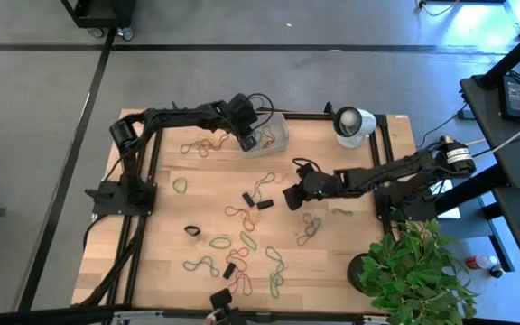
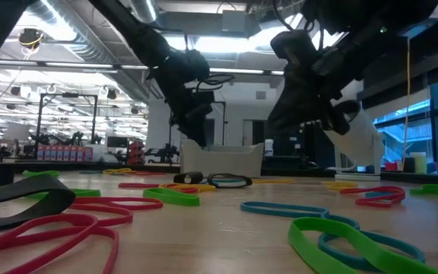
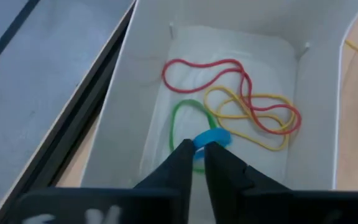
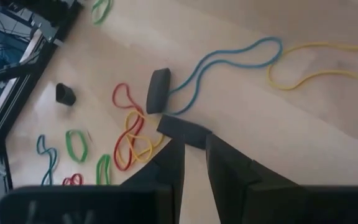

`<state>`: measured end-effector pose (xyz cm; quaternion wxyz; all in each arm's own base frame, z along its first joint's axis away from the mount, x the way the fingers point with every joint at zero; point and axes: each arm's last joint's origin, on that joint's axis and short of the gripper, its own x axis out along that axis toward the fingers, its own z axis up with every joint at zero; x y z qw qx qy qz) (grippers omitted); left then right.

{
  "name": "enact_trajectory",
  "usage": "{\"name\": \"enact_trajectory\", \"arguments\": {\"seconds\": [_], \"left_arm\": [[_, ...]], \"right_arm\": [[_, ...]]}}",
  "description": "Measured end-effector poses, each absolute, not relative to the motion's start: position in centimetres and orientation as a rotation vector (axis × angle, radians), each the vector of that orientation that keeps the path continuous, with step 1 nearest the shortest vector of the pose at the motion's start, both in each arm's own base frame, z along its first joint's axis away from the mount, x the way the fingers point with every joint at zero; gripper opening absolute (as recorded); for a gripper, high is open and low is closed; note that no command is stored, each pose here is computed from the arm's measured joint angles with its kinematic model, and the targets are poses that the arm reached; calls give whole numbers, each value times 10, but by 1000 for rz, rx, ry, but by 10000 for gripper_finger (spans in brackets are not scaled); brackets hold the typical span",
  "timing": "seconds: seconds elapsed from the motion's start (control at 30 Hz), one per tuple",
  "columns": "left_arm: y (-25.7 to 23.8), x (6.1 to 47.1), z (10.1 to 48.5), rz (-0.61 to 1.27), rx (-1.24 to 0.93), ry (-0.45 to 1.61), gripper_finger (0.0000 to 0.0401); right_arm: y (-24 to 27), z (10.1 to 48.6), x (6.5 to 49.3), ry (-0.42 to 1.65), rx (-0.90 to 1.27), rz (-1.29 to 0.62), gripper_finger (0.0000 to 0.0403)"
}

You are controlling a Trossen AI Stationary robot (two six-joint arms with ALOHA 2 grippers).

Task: Pick and place rubber bands into bin
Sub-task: Put the blue rubber band into the gray bin, then put the black rubber band into the gray bin

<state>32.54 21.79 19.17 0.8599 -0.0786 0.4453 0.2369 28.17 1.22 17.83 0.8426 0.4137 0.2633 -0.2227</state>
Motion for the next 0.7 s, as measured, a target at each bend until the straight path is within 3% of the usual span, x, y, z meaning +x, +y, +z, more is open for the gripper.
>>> {"name": "enact_trajectory", "arguments": {"seconds": [0.33,0.47,0.7], "left_arm": [[211,318,219,529,-195,870,140],[200,306,247,586,-263,824,145],[157,274,284,590,-380,852,119]], "right_arm": [[-12,178,282,592,759,-424,70],[-25,178,281,623,718,-359,70],[-43,179,279,650,578,-261,70]]}}
